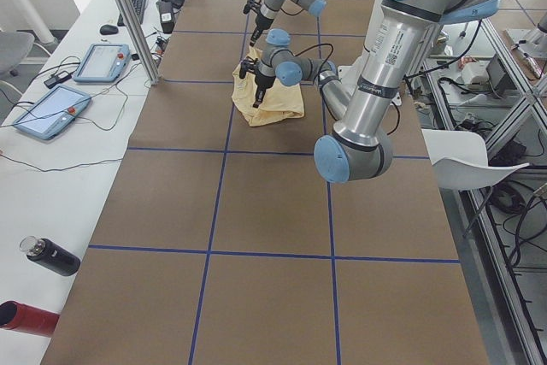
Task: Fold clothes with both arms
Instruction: 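Release the hem and raise both grippers away from the shirt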
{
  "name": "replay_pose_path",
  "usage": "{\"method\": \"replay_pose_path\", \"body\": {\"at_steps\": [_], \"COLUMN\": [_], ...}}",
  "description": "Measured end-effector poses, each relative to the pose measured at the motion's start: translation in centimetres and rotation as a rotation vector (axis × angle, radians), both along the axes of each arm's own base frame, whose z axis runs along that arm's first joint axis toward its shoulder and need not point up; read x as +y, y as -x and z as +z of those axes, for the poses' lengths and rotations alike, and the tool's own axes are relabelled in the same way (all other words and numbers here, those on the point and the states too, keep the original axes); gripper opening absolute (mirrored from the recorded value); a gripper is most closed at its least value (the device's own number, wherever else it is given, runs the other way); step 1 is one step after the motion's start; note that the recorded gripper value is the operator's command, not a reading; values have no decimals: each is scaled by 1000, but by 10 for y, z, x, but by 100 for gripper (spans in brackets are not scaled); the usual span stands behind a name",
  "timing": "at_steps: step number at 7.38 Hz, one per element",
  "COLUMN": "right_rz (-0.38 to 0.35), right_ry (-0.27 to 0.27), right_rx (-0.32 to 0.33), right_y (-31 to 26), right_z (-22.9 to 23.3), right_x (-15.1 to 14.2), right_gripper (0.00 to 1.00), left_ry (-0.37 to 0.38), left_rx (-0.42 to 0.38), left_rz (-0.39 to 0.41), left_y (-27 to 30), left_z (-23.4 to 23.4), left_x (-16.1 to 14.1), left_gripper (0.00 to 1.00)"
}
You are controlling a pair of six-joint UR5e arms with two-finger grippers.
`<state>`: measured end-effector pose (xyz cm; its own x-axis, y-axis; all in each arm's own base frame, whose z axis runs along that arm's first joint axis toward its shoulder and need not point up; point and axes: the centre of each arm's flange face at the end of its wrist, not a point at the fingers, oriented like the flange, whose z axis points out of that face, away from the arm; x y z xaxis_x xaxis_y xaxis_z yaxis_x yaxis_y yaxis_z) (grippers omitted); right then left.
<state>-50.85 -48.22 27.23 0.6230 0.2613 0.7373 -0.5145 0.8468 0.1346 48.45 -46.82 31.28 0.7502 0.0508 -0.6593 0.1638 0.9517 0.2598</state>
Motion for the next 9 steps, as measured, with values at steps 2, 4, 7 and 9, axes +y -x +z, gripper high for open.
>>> {"method": "replay_pose_path", "body": {"at_steps": [2, 4, 7, 9], "right_rz": [10, 22, 24, -58], "right_ry": [-2, 2, 14, 23], "right_rx": [-2, 1, 14, -3], "right_y": [5, 9, 7, -20], "right_z": [0, -4, 0, -1], "right_x": [-11, -22, -36, -54], "right_gripper": [0, 65, 100, 100], "left_ry": [-23, -48, -89, -156], "left_rx": [-18, -31, -37, -11], "left_rz": [15, 27, 48, 73], "left_y": [-8, -4, 6, 30], "left_z": [15, 17, 12, -8], "left_x": [-9, -16, -22, -19], "left_gripper": [0, 64, 100, 100]}}
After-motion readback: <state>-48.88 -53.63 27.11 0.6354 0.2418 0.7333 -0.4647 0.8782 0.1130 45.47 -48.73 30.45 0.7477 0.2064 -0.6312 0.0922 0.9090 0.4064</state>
